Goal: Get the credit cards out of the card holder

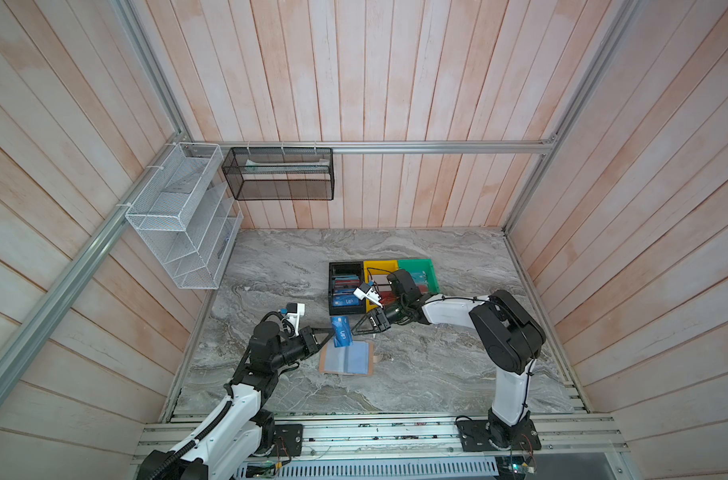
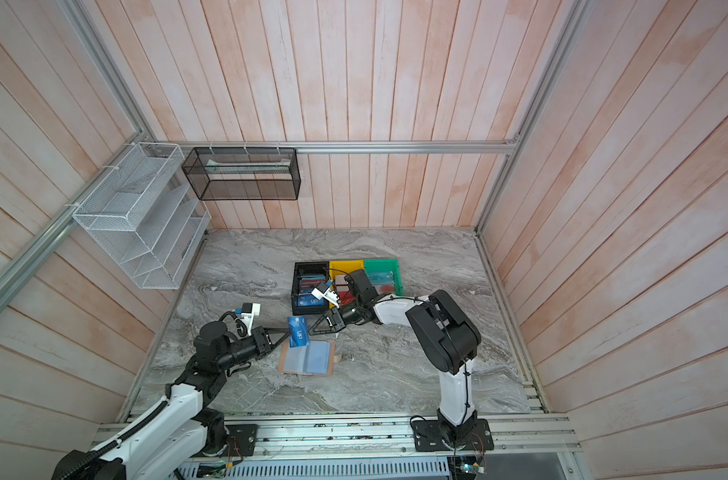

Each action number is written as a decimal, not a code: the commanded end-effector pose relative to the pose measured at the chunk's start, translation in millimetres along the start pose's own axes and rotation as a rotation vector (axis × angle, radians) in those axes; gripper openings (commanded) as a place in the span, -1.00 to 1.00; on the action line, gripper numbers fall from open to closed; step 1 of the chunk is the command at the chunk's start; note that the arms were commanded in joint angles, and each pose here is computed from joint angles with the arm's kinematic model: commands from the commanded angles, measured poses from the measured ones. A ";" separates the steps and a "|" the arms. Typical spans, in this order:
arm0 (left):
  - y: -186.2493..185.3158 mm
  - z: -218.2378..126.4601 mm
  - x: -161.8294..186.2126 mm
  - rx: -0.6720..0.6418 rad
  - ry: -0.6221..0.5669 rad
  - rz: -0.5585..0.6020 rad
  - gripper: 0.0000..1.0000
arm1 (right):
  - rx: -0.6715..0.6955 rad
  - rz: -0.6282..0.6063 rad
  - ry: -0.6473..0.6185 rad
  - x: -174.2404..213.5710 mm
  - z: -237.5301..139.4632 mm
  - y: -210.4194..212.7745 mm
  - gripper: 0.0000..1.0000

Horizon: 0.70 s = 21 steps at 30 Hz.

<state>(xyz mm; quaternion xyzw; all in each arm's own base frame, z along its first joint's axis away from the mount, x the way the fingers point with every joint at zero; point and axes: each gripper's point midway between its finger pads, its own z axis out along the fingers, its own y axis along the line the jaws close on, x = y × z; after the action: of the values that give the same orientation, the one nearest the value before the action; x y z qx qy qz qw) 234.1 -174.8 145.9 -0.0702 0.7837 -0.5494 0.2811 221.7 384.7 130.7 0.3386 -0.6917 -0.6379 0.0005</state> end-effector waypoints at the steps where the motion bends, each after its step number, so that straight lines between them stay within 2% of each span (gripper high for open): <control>1: -4.7 0.0 -1.3 0.028 -0.001 0.020 -1.00 | -0.032 -0.021 0.004 -7.4 2.0 4.3 -0.58; 21: -2.1 2.2 1.2 0.030 0.017 0.015 -1.00 | -0.052 -0.020 0.007 -16.7 8.7 3.0 -0.63</control>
<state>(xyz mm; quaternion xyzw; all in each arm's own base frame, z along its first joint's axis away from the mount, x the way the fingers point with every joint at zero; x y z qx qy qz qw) 234.3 -177.1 144.8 -0.0647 0.7829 -0.5539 0.2757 229.6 394.9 135.7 0.3383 -0.6826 -0.6478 0.0022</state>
